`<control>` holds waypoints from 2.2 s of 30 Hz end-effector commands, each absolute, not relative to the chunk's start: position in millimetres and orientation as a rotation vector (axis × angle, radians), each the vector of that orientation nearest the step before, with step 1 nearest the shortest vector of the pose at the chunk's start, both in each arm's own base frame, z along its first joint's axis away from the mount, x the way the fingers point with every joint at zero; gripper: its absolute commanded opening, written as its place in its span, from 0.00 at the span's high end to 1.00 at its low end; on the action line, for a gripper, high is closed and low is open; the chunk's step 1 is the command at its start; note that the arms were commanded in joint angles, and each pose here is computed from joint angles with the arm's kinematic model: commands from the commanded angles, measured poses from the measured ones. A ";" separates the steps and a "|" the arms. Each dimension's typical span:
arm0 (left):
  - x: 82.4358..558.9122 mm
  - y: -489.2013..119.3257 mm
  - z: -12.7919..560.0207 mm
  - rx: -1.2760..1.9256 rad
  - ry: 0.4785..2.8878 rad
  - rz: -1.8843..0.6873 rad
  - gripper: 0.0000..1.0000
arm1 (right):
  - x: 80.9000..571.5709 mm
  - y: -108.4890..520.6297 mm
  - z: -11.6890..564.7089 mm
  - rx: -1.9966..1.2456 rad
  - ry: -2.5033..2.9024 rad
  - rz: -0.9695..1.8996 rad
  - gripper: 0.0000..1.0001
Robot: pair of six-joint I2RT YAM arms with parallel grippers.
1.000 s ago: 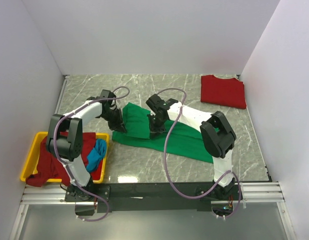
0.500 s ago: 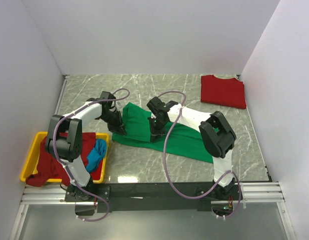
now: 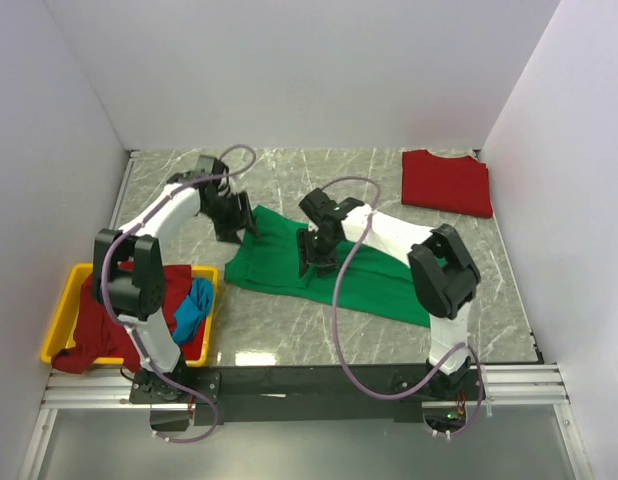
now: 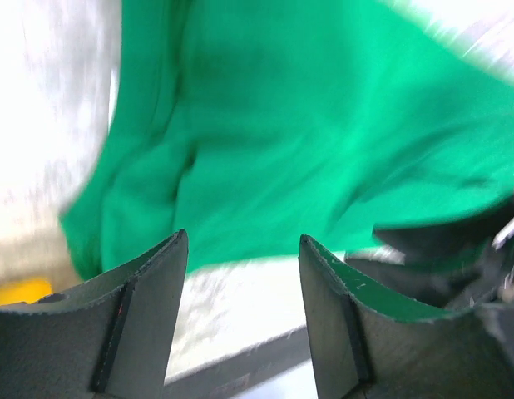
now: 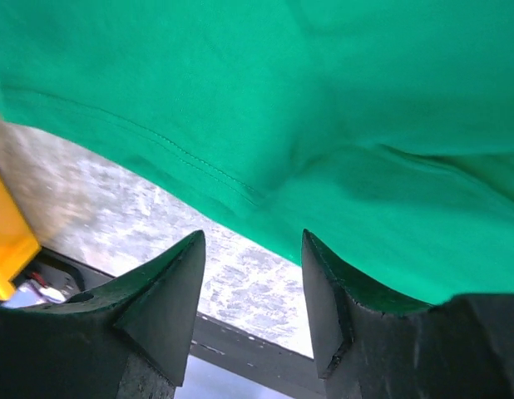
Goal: Fold and stack the t-shirts
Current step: Fold the tshirt
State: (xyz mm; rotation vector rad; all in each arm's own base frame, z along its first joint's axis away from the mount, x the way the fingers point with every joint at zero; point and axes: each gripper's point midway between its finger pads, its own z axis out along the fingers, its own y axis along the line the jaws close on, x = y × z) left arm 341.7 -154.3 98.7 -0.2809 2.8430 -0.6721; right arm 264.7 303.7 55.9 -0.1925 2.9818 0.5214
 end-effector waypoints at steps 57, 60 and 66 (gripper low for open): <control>560.2 -170.4 140.5 -0.282 2.390 -0.859 0.37 | 291.8 181.4 49.4 0.305 2.895 0.491 0.43; 550.6 -165.9 169.8 -0.306 2.359 -0.829 0.37 | 298.7 178.7 60.8 0.253 2.864 0.468 0.43; 499.2 -166.4 167.2 -0.370 2.439 -0.798 0.37 | 296.4 171.6 57.3 0.172 2.853 0.433 0.43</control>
